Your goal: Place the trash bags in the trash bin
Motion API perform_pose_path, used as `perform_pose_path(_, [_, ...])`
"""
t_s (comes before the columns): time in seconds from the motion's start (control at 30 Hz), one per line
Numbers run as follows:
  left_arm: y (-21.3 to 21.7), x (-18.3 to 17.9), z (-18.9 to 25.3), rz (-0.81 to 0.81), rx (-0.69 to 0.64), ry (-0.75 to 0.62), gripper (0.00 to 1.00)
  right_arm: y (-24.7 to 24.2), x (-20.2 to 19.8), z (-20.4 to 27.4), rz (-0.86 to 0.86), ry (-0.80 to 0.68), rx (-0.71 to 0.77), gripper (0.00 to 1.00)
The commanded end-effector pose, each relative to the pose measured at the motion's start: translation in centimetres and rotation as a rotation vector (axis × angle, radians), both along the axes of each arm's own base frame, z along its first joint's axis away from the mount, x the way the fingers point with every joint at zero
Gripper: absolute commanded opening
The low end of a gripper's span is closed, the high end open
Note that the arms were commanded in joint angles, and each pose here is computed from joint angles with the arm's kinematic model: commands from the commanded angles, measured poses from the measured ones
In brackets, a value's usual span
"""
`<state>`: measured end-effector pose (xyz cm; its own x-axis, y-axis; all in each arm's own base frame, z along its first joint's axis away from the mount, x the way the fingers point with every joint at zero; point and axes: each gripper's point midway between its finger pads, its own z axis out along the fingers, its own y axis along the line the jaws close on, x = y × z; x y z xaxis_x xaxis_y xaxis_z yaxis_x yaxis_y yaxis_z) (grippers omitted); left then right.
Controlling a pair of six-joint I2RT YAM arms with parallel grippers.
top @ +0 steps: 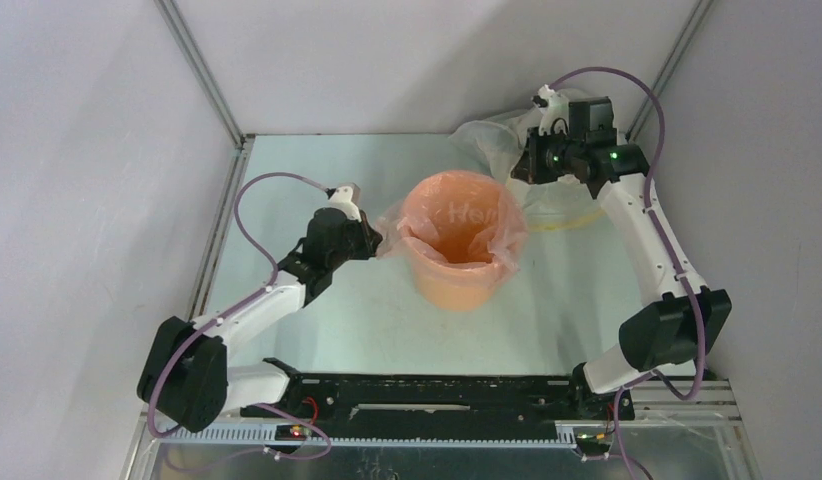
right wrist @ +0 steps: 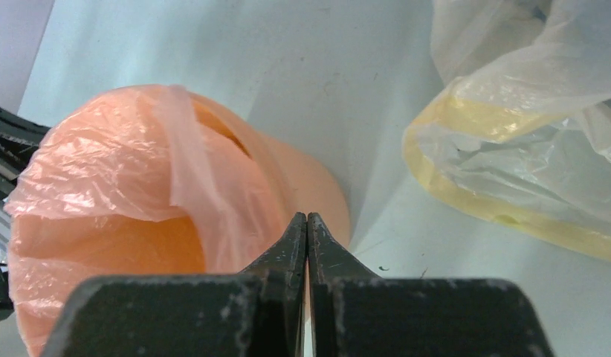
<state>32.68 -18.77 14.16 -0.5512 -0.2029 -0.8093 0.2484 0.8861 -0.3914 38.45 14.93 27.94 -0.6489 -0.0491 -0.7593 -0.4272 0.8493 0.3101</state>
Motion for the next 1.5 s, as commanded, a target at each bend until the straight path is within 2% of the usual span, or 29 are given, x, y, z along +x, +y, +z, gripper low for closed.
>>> perform_pose_path(0.0, [-0.5, 0.8, 1.2, -0.017, -0.013, -0.026, 0.0, -0.3, 1.3, -0.7, -0.019, 0.021, 0.03, 0.0])
perform_pose_path(0.17, [-0.6, 0.9, 1.0, -0.019, -0.014, -0.022, 0.0, -0.7, 1.7, -1.4, -0.04, 0.023, 0.014, 0.0])
perform_pose_path(0.2, [-0.6, 0.9, 1.0, -0.018, -0.014, -0.022, 0.0, -0.6, 1.6, -1.3, -0.032, 0.021, 0.016, 0.04])
perform_pose_path(0.27, [-0.6, 0.9, 1.0, -0.02, -0.015, -0.022, 0.0, -0.4, 1.2, -0.6, -0.008, -0.004, 0.027, 0.19])
perform_pose_path(0.33, [-0.6, 0.9, 1.1, -0.02, -0.017, -0.024, 0.0, -0.2, 0.8, 0.6, 0.007, -0.049, 0.028, 0.25])
perform_pose_path(0.37, [-0.7, 0.9, 1.4, -0.023, -0.021, -0.032, 0.0, 0.3, -0.1, 2.0, 0.03, -0.107, 0.004, 0.32])
perform_pose_path(0.5, [-0.9, 0.8, 1.8, -0.032, -0.035, -0.038, 0.0, 1.8, -1.4, 2.6, 0.088, -0.142, -0.05, 0.43])
perform_pose_path(0.67, [-0.9, 0.6, 2.0, -0.035, -0.042, -0.041, 0.0, 2.6, -1.8, 1.2, 0.112, -0.126, -0.182, 0.51])
perform_pose_path(0.83, [-0.8, 0.5, 2.1, -0.033, -0.042, -0.045, 0.0, 2.6, -1.9, 0.6, 0.104, -0.116, -0.242, 0.54])
perform_pose_path(0.9, [-0.8, 0.5, 2.1, -0.033, -0.04, -0.045, 0.0, 2.5, -2.1, 0.7, 0.101, -0.121, -0.253, 0.5])
perform_pose_path(1.0, [-0.8, 0.5, 2.1, -0.033, -0.04, -0.045, 0.0, 2.1, -2.1, 0.8, 0.084, -0.12, -0.272, 0.34])
perform_pose_path(1.1, [-0.8, 0.5, 2.0, -0.034, -0.038, -0.044, 0.0, 2.1, -2.2, 0.7, 0.089, -0.116, -0.276, 0.25])
perform_pose_path(1.2, [-0.8, 0.5, 2.1, -0.034, -0.038, -0.044, 0.0, 2.3, -2.1, 1.0, 0.095, -0.115, -0.253, 0.0])
perform_pose_path(1.47, [-1.0, 0.6, 2.8, -0.041, -0.046, -0.053, 0.0, 0.3, -0.2, 2.7, 0.027, -0.116, -0.105, 0.0])
